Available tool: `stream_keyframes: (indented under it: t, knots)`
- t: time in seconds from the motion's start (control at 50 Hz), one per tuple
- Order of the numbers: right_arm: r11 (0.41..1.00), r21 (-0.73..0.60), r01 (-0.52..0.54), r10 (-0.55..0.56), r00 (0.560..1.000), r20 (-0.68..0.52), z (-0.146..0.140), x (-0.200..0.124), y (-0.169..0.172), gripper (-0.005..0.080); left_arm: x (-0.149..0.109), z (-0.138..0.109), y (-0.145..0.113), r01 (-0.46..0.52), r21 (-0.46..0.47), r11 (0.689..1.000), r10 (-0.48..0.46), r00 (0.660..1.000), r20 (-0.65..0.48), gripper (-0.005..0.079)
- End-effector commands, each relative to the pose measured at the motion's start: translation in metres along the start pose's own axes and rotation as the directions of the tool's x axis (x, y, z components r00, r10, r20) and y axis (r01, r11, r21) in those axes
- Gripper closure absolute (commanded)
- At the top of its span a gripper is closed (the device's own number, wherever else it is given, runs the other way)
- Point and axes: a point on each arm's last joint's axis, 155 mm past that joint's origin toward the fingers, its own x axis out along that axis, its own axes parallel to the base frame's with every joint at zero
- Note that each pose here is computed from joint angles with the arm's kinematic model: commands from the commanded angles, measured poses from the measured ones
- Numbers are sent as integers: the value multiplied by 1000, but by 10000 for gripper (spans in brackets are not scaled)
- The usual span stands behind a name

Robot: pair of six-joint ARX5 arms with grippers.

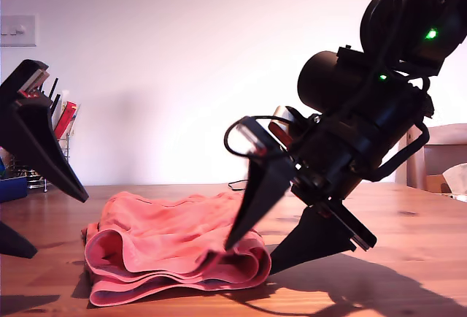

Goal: Fold the underwear in front of you. After folding it, place it to the left side.

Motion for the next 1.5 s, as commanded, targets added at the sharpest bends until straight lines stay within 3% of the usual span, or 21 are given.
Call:
stream_keyframes:
  t: [0.0, 0.2, 0.38, 0.66, 0.88, 1.02, 1.32, 1.48]
  knots:
    - [998, 27, 50, -49, 998, -49, -17, 16, -19, 631, 2, -1, 2, -2, 0, 1000, 2, 1000, -7, 181]
    - [996, 15, 92, -92, 995, -25, -12, 17, -25, 767, 2, 2, 3, -12, 7, 1000, 12, 1000, 8, 181]
    - [996, 6, 92, -92, 995, -29, -14, 18, -24, 765, 7, 10, 1, 7, -17, 1000, -7, 1000, 25, 180]
    - [996, -35, 87, -88, 995, -37, -16, 20, -21, 765, 32, 0, 12, 12, -102, 995, -18, 998, -56, 135]
    - [996, -39, 85, -87, 996, -36, -16, 20, -20, 765, 44, -3, 9, 7, -117, 993, -15, 998, -67, 135]
    - [995, -46, 84, -86, 996, -35, -16, 20, -20, 765, 53, -7, 15, -43, -110, 993, 35, 997, -69, 136]
    - [996, -55, 68, -71, 996, -44, -18, 21, -17, 765, 86, -24, 11, -28, -122, 992, 13, 992, -126, 136]
    - [996, -60, 69, -72, 996, -47, -19, 20, -17, 765, 89, -23, 4, -1, -126, 992, -14, 992, -124, 138]
